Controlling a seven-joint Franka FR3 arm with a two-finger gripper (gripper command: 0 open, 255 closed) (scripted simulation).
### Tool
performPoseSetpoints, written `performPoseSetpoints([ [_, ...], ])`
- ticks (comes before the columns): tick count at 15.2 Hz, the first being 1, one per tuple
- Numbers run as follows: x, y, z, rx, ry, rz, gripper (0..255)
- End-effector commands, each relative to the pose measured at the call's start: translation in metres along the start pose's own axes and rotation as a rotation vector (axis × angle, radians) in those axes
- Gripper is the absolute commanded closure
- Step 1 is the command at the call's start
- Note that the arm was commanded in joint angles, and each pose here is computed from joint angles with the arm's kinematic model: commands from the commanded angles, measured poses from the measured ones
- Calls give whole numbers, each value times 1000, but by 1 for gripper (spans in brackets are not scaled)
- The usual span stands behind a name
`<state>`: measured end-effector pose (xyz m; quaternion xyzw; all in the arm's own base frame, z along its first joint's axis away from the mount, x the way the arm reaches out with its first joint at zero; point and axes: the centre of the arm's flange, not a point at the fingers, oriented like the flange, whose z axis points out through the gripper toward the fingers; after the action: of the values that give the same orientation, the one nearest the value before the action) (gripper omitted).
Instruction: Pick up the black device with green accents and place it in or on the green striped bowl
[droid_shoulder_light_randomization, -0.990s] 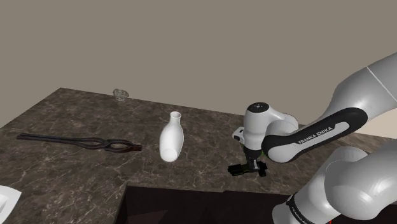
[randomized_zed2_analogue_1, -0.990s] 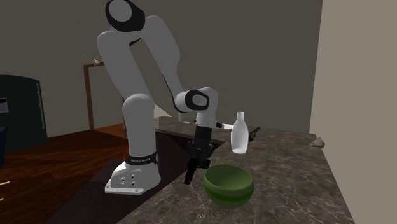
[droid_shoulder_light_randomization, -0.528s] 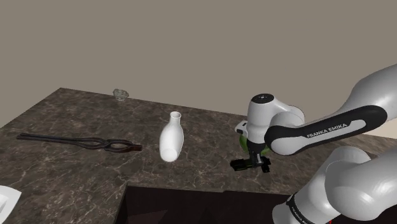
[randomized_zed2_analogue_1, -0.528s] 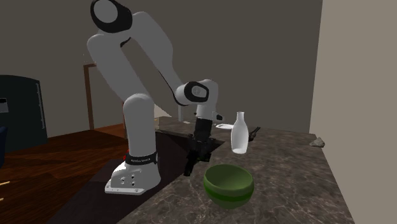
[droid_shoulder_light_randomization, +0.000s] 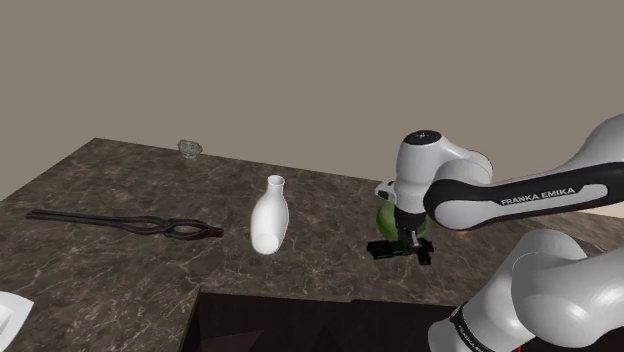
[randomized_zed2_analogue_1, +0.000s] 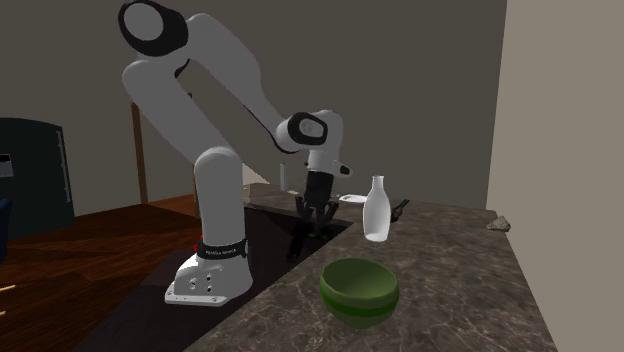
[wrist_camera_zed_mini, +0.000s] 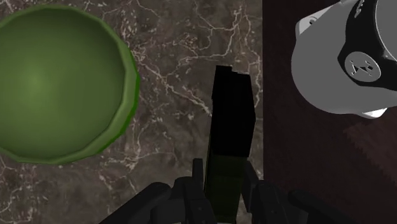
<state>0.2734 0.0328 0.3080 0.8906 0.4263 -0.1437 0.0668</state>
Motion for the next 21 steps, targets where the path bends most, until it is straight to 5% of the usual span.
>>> performPoseSetpoints([
  [1, -3, 0, -11, 1, -1, 0, 255],
  [16, -27, 0, -83, 1, -1, 0, 255],
  [21, -54, 60, -80, 1, -1, 0, 255],
])
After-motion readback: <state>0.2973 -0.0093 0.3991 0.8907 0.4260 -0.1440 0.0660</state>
